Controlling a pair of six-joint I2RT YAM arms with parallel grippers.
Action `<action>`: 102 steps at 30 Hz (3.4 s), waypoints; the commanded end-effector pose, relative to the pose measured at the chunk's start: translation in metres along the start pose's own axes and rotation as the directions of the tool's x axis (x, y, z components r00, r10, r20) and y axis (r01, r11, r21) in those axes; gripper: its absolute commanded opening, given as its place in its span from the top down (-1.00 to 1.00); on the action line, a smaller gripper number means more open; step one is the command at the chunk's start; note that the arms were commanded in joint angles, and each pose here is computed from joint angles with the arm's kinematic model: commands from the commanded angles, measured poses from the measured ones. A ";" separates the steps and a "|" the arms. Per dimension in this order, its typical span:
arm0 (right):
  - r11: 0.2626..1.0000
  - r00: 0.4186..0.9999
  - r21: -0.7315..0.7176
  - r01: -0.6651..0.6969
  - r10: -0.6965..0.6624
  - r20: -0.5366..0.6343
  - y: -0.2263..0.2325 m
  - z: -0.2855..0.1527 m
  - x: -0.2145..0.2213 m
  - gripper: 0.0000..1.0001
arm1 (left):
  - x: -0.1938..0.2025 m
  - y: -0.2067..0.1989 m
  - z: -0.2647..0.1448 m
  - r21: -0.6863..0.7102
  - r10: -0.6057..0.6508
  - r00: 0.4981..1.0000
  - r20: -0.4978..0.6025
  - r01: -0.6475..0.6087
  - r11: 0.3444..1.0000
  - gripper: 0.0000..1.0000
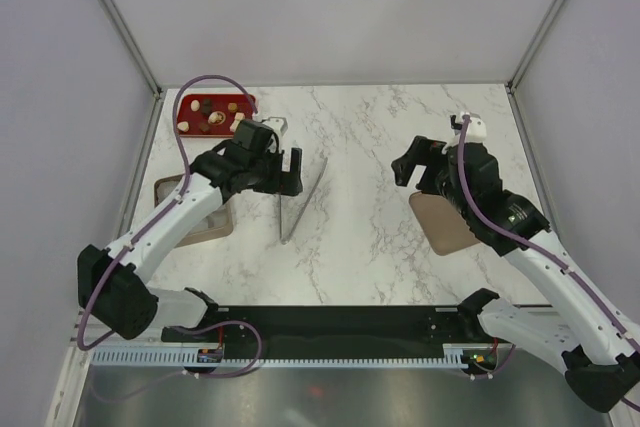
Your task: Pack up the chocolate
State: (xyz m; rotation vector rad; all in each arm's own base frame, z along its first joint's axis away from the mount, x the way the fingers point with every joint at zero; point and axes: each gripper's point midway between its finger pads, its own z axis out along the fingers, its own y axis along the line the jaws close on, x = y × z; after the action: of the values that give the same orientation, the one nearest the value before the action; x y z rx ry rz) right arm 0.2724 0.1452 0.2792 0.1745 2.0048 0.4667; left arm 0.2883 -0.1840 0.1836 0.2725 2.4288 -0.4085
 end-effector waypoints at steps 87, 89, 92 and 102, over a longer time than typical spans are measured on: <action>0.990 0.988 -0.113 0.088 -0.072 0.133 -0.001 -0.039 -0.012 -0.96 | 0.032 0.045 0.112 -0.324 -0.063 0.982 -0.179 0.002 0.946 -0.40; 0.990 0.989 -0.119 0.082 -0.066 0.132 0.000 -0.040 -0.013 -0.96 | 0.023 0.043 0.097 -0.316 -0.047 0.985 -0.167 -0.008 0.949 -0.36; 0.990 0.990 -0.124 0.070 -0.054 0.130 0.001 -0.041 -0.014 -0.96 | 0.012 0.038 0.074 -0.296 -0.021 0.988 -0.156 -0.027 0.955 -0.22; 0.987 0.994 -0.152 0.047 -0.031 0.103 0.009 -0.039 -0.011 -0.96 | -0.016 0.024 0.019 -0.232 0.022 0.996 -0.081 -0.041 0.972 -0.15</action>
State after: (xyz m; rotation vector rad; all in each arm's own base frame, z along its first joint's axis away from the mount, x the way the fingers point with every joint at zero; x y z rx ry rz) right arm 0.2425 0.1363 0.2856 0.0504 1.9067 0.5276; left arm 0.3206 -0.1750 0.1473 0.1782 2.5607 -0.0867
